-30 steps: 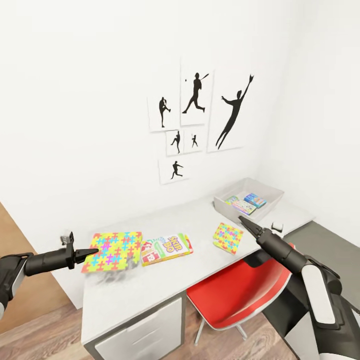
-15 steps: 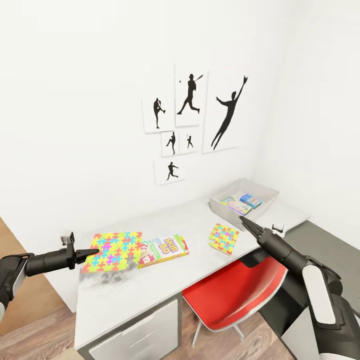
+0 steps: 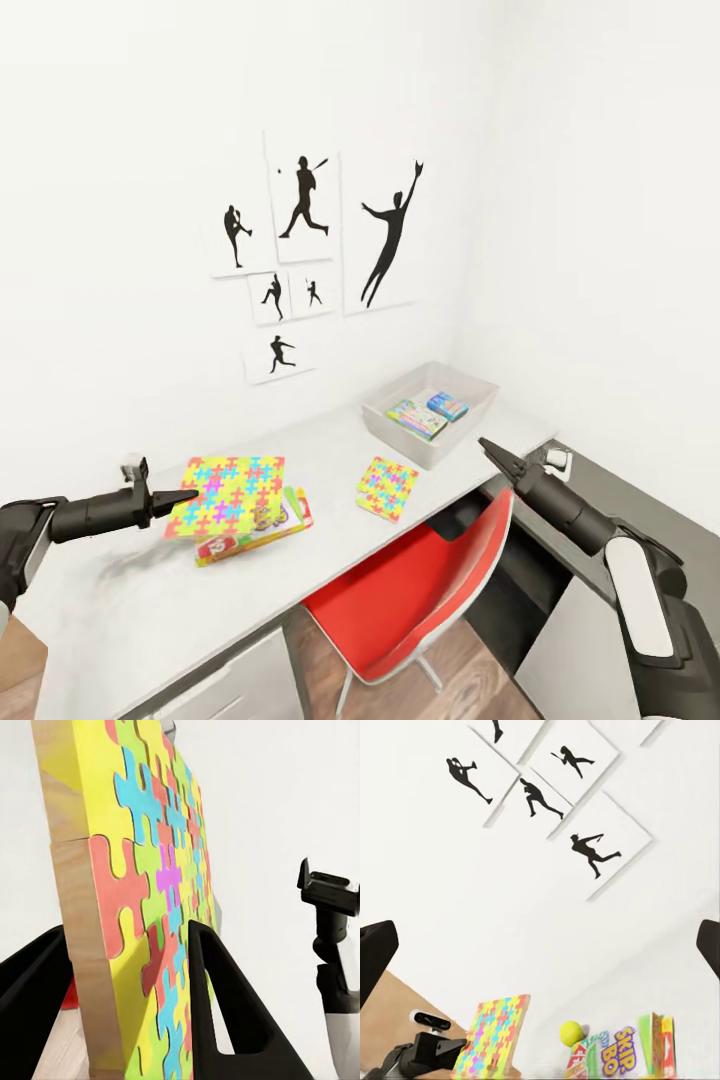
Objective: Put all the toys in the child's room - the three board games (two on the bed and one on the table), the two jigsaw puzzles on the table, and the tennis ball on the table - inside the toy box on the table in the child's room.
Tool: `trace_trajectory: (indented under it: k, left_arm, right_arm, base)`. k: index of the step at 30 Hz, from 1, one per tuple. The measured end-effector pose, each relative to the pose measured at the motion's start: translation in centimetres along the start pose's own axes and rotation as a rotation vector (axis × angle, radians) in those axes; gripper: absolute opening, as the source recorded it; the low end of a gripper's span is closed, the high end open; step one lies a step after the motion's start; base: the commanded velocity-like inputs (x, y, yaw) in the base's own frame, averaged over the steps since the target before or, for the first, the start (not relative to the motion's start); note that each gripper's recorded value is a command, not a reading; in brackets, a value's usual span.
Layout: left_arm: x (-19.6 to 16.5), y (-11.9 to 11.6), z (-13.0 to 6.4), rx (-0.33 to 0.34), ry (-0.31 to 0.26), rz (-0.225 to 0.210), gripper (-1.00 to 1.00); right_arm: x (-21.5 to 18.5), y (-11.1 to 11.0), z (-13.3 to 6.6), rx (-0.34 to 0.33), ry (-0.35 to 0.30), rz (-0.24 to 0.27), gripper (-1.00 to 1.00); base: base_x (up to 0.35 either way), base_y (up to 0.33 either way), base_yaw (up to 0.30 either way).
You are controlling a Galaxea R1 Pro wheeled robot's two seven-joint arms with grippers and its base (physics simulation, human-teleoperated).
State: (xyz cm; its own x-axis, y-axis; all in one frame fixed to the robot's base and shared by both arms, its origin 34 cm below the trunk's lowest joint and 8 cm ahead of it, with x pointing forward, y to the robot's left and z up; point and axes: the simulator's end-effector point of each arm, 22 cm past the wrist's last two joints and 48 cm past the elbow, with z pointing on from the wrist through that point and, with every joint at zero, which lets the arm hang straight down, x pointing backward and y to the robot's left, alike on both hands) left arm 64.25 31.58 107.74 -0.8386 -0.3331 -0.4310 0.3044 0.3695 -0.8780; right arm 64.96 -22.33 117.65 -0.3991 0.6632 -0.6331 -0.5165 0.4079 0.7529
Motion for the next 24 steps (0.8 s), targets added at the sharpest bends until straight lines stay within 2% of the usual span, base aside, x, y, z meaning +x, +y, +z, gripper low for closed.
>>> trace_trajectory:
  k: [6,17,24]
  left_arm:
    - [-0.13,-0.21,-0.01,0.001,-0.001,0.009,-1.00]
    - [-0.12,-0.20,-0.08,0.000,-0.003,0.009,-1.00]
    - [-0.24,-0.42,-0.18,0.002,-0.006,0.013,-1.00]
  right_arm:
    - [0.27,-0.16,-0.37,0.006,-0.004,-0.001,1.00]
    - [0.07,0.16,-0.44,-0.002,-0.009,-0.002,1.00]
    - [0.02,0.28,-0.48,-0.004,-0.010,-0.002,1.00]
  base:
    - [0.107,-0.306,-0.019]
    - [0.163,-0.190,-0.007]
    - [0.122,-0.261,-0.195]
